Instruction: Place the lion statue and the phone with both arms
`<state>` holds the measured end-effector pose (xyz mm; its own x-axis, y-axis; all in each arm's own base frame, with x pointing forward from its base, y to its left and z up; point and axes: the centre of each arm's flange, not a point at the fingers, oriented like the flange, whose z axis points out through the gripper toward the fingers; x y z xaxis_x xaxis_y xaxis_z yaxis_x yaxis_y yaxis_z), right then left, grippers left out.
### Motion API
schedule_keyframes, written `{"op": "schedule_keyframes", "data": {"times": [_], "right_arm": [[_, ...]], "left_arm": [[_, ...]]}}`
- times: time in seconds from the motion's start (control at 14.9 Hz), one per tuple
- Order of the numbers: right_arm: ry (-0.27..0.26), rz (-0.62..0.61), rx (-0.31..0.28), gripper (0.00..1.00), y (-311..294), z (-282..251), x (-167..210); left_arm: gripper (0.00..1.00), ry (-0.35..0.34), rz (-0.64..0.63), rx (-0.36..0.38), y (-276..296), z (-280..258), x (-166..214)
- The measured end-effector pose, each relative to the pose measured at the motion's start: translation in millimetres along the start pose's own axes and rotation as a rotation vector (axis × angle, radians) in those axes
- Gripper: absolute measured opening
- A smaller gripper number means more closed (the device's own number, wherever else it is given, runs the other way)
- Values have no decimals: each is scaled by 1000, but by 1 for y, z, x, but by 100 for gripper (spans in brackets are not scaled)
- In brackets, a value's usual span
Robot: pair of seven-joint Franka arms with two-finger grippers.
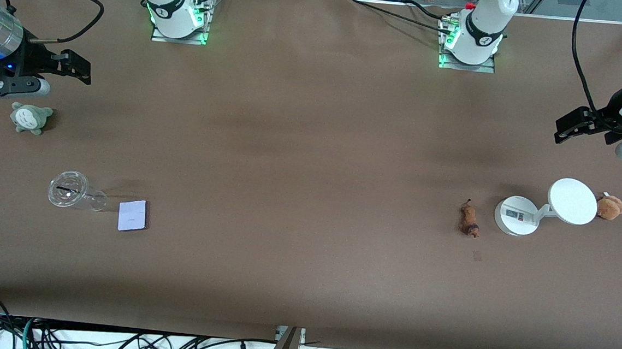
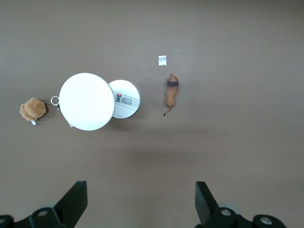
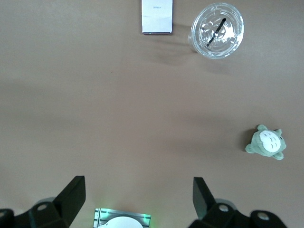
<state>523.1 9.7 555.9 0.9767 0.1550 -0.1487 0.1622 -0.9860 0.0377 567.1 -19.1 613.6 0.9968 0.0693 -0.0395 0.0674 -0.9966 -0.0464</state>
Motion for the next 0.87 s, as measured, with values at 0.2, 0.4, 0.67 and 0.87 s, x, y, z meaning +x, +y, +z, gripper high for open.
{"op": "schedule_keyframes", "data": {"times": [0.2,0.4,0.67,0.87], "right_arm": [[4,15,3,100,8,0,-1],[16,19,11,100,9,-1,0],[23,20,16,100,8,-3,1],[21,20,16,100,8,-3,1]], "left_arm": [[100,3,-1,-1,0,-1,0],[100,4,-1,-4,0,-2,0],[100,5,-2,-6,0,-3,0],[100,4,-2,-6,0,-3,0]]}}
